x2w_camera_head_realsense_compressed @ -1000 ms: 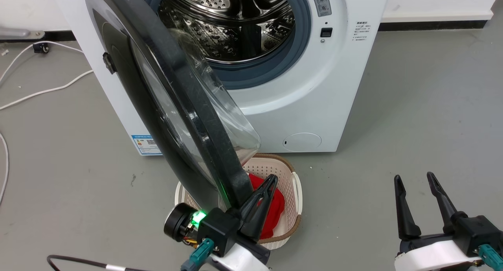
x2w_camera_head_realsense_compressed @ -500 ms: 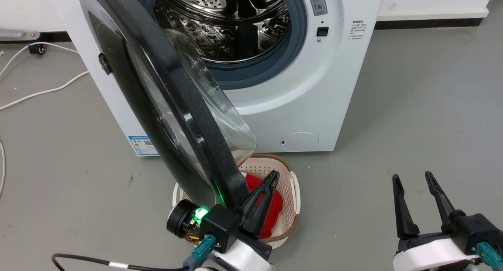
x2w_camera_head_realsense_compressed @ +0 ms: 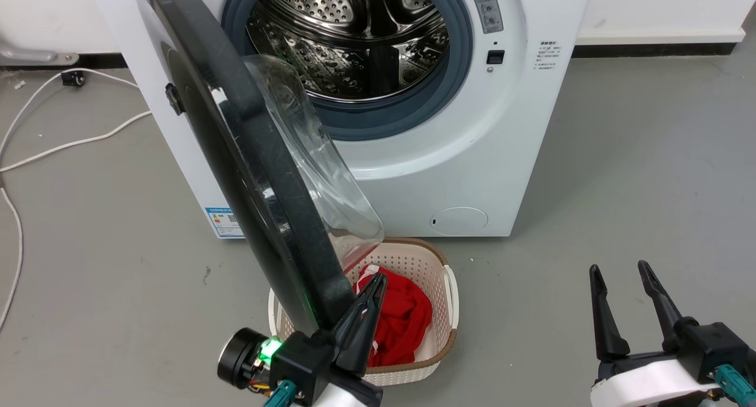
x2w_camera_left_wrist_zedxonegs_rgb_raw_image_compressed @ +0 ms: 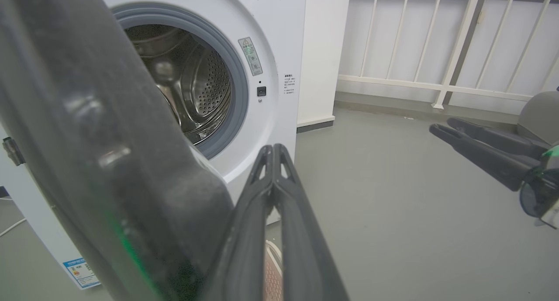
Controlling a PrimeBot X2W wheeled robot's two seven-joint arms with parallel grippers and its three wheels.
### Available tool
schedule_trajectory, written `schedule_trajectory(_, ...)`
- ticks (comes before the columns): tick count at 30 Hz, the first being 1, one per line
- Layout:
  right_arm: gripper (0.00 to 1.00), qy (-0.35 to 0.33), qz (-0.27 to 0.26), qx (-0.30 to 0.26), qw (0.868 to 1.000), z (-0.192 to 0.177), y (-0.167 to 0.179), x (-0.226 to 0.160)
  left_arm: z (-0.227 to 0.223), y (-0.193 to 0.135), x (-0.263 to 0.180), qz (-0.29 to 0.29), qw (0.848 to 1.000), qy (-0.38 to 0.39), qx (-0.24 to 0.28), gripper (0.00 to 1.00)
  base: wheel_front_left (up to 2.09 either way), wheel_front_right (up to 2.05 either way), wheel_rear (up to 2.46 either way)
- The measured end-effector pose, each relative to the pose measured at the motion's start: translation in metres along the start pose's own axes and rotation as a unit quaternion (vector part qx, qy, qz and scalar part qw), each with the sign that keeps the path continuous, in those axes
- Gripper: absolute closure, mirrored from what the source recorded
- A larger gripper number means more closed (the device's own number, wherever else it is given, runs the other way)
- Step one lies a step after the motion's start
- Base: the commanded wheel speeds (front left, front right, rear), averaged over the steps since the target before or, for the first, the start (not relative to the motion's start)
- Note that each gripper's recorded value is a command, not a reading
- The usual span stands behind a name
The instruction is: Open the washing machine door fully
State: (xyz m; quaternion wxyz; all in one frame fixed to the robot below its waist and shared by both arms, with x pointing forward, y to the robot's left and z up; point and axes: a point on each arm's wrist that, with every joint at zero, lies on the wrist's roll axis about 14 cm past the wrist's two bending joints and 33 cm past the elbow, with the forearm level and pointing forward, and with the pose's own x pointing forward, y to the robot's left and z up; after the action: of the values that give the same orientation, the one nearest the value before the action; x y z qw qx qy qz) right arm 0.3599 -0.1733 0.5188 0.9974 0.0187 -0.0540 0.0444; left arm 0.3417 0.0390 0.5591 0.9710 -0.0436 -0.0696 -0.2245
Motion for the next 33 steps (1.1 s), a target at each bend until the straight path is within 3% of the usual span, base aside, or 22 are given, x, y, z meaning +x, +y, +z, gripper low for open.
schedule_trajectory(20, 0.00, -0.001, 0.025, 0.005, 1.000, 0.001, 0.016, 0.003, 0.001, 0.029, -0.039, 0.070, 0.997, 0.022, 0.013, 1.00, 0.00, 0.00, 0.00)
schedule_trajectory(33, 0.00, 0.002, 0.092, 0.014, 0.996, -0.004, 0.059, 0.025, 0.006, 0.069, -0.084, 0.174, 0.984, 0.029, 0.025, 1.00, 0.00, 0.00, 0.00)
